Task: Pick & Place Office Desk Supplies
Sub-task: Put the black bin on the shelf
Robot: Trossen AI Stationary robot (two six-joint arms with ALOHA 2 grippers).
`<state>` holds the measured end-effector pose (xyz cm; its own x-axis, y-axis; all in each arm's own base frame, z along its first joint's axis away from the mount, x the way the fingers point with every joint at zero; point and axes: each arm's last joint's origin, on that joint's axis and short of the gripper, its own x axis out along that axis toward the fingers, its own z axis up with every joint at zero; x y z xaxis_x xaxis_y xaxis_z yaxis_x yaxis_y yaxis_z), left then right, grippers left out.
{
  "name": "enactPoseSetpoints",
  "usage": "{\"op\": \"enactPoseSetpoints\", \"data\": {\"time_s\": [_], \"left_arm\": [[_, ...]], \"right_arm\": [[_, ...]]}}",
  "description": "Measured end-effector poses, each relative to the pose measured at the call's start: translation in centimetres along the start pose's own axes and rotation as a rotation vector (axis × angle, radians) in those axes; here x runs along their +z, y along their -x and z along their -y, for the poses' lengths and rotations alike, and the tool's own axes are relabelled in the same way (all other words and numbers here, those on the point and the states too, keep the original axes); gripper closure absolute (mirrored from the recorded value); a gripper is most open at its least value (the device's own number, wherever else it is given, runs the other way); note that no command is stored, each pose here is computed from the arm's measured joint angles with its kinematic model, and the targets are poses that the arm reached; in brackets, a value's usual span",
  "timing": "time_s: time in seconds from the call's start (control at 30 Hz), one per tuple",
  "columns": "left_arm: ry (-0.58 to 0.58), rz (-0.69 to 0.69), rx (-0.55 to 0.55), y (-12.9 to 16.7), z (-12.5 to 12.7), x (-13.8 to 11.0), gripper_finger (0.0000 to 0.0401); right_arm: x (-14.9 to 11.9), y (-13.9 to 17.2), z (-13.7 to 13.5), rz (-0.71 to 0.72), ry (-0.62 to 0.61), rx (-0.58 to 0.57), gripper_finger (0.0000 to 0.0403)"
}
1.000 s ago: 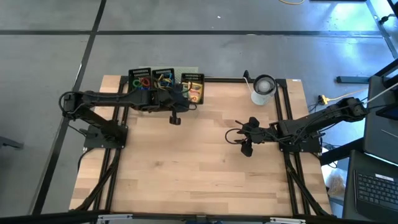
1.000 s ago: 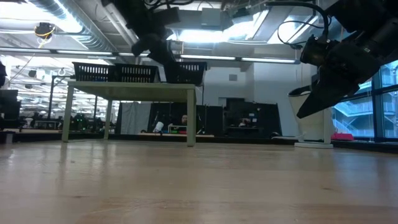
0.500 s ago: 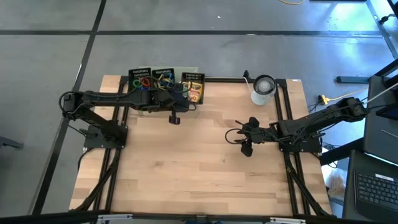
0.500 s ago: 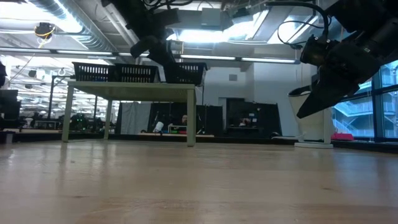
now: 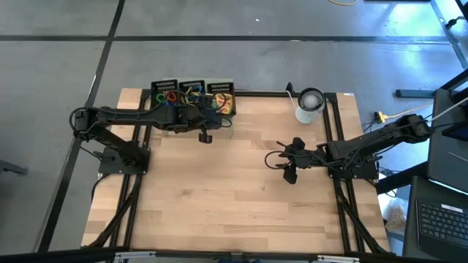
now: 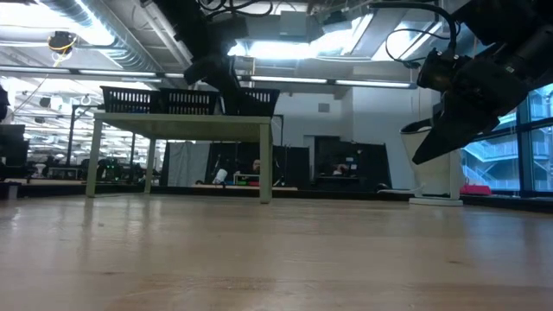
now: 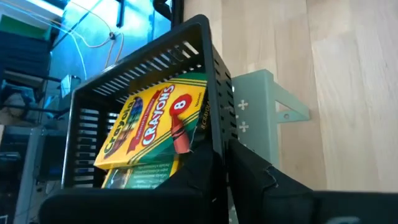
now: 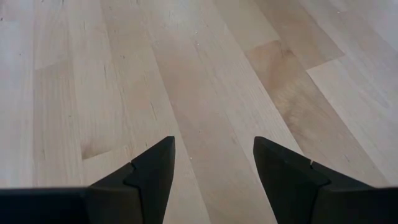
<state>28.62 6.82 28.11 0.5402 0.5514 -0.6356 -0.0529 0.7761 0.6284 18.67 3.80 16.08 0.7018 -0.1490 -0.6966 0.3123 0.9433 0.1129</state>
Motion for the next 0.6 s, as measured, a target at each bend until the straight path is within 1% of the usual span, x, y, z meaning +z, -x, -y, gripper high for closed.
{"op": "enactPoseSetpoints", "data": {"time_s": [0.3,0.5,0.6], "left_arm": [[0.042,-0.021,-0.006,0.0,0.1,-0.19,0.0347],[0.071,-0.058,0.058,0.01,-0.07,-0.33,0.0314],[0.076,-0.055,0.056,0.11,-0.06,-0.32,0.0295]], "right_arm": [[0.0,0.0,0.01,0.001,0.0,-0.002,0.0183],[0.01,0.0,0.01,0.001,0.0,-0.002,0.0183],[0.0,0.0,0.0,0.001,0.0,-0.001,0.0183]]}}
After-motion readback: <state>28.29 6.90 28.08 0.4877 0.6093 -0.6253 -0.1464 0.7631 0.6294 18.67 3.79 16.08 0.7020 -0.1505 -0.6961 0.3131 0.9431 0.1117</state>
